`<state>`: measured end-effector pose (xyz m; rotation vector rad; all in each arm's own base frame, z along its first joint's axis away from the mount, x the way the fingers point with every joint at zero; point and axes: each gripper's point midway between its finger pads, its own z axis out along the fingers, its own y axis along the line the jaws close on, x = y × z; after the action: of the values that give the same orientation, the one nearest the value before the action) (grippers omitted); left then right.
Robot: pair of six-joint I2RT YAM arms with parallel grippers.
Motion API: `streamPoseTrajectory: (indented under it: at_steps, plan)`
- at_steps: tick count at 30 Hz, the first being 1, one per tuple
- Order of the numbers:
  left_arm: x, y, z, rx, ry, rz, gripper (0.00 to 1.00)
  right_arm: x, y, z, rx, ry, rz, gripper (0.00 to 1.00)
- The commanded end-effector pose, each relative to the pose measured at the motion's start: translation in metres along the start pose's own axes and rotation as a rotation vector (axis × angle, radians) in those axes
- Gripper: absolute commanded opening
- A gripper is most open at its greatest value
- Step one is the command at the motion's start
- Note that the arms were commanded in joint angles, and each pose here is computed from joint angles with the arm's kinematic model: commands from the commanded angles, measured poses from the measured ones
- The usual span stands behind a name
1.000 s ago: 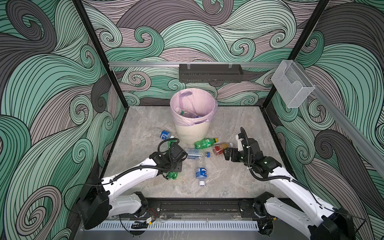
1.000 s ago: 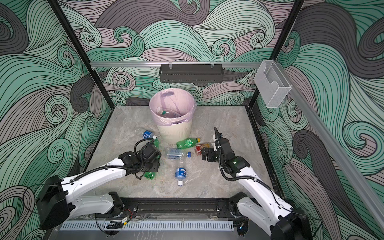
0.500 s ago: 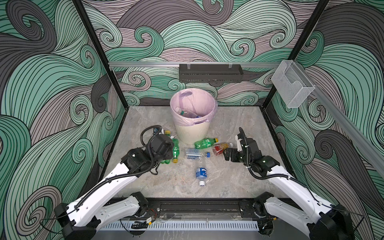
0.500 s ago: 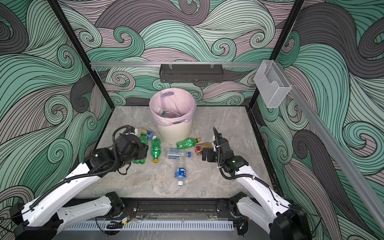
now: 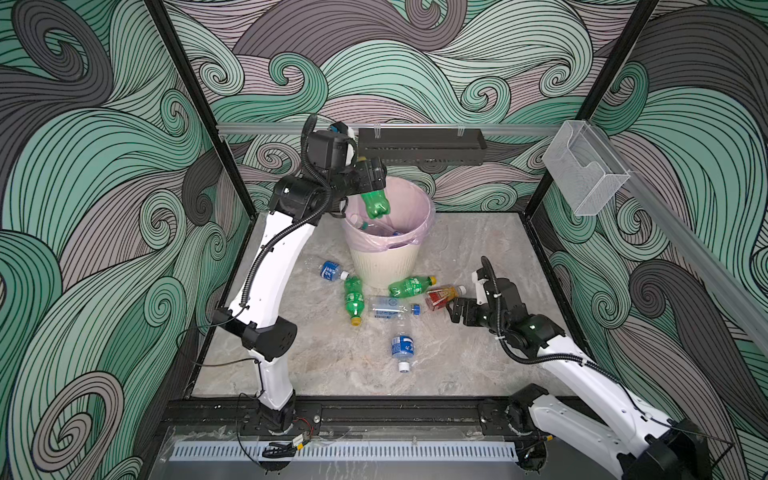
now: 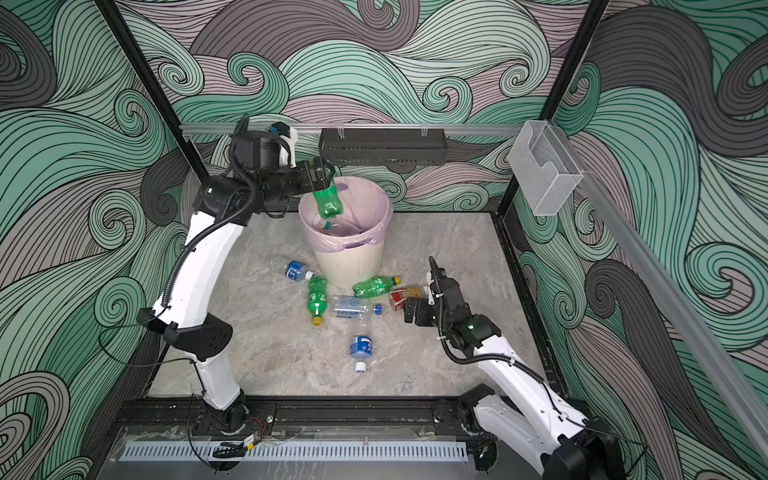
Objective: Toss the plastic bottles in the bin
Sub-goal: 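Lift green soda bottle with left gripper, carry over bin and release, then withdraw left gripper from bin while right gripper lowers onto red-gold tea bottle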
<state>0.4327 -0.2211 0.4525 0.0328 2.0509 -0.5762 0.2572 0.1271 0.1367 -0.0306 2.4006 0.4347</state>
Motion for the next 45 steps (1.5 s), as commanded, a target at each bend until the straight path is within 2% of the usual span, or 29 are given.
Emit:
streamPoseTrajectory:
  at_steps: [1,4,8,15,22,27,36,38,45]
  plan:
    - [0.018,0.000,-0.027,0.034,0.059,0.041,0.95,0.009,-0.004,0.002,0.007,0.024,0.022,0.99]
    - [0.031,0.017,-0.046,0.010,0.008,0.031,0.99,0.010,-0.005,0.005,0.013,0.036,0.016,0.99]
    - [0.057,0.048,-0.084,-0.052,-0.025,0.024,0.99,0.008,-0.004,0.010,0.023,0.052,0.015,0.99]
    - [0.152,0.106,-0.113,-0.184,0.095,0.053,0.99,0.002,-0.011,0.021,0.087,0.062,0.076,0.99]
    - [0.238,0.159,-0.126,-0.333,0.210,0.006,0.99,-0.006,-0.010,0.039,0.113,0.079,0.192,0.99]
    - [0.282,0.177,-0.125,-0.338,0.225,-0.055,0.99,-0.018,-0.004,0.057,0.104,0.066,0.255,0.98]
    - [0.300,0.190,-0.129,-0.388,0.247,-0.073,0.99,-0.022,-0.009,0.105,0.172,0.099,0.344,0.91]
    - [0.300,0.191,-0.130,-0.394,0.247,-0.075,0.99,-0.023,-0.013,0.112,0.199,0.099,0.335,0.88]
    - [0.299,0.194,-0.136,-0.407,0.222,-0.085,0.99,-0.022,-0.025,0.125,0.264,0.131,0.280,0.88]
